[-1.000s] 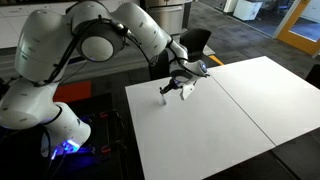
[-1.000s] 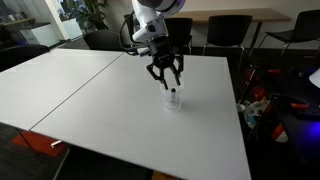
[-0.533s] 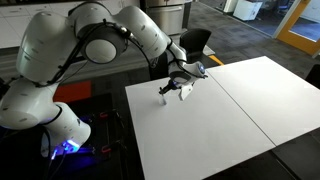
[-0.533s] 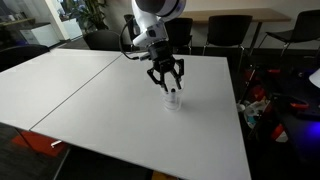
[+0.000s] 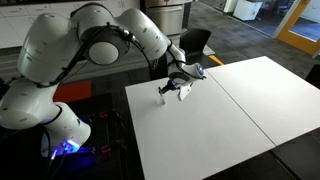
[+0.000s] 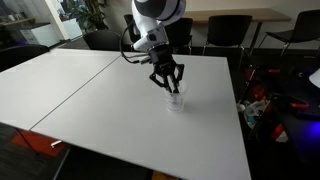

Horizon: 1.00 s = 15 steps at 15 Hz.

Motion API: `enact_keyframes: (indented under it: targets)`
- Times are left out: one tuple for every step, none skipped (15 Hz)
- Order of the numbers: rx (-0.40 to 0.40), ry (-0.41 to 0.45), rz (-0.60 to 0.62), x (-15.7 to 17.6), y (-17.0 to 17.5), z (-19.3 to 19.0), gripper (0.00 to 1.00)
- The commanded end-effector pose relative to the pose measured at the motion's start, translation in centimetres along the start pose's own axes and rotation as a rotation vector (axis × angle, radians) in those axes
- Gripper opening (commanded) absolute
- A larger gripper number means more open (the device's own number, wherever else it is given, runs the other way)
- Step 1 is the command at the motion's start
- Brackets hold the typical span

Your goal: Pick up the pen from the plastic cup and put it on the table.

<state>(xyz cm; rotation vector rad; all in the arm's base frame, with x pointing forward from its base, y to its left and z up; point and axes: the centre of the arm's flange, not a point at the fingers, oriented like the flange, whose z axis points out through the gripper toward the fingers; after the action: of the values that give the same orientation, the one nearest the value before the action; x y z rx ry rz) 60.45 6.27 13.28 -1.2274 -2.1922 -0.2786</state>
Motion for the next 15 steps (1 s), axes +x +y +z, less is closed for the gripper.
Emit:
enact_keyframes:
  targets:
    - [-0.017,-0.011,-0.025,0.1,0.2,-0.4,0.02]
    - [-0.021,-0.010,-0.021,0.2,0.0,-0.6,0.05]
    - [-0.025,-0.009,-0.013,0.3,-0.1,-0.8,0.05]
    - [-0.026,-0.007,-0.009,0.6,-0.4,-1.0,0.05]
    - [-0.025,-0.008,-0.008,0.9,-0.6,-1.2,0.05]
    - [-0.027,-0.010,-0.007,1.2,-0.9,-1.4,0.05]
    - [-0.029,-0.013,-0.007,1.4,-1.1,-1.6,0.05]
    - [-0.031,-0.016,-0.015,1.8,-1.3,-1.9,0.05]
    - [-0.034,-0.014,-0.025,2.1,-1.6,-2.3,0.05]
    - [-0.038,-0.013,-0.023,2.4,-1.8,-2.6,0.05]
    - [-0.041,-0.012,-0.028,2.7,-2.1,-3.0,0.05]
    - [-0.045,-0.009,-0.025,3.2,-2.5,-3.5,0.05]
    - [-0.046,-0.004,-0.031,3.5,-2.8,-3.9,0.05]
    - [-0.050,-0.005,-0.041,4.0,-3.3,-4.3,0.05]
    - [-0.057,-0.004,-0.052,4.3,-3.7,-4.8,0.05]
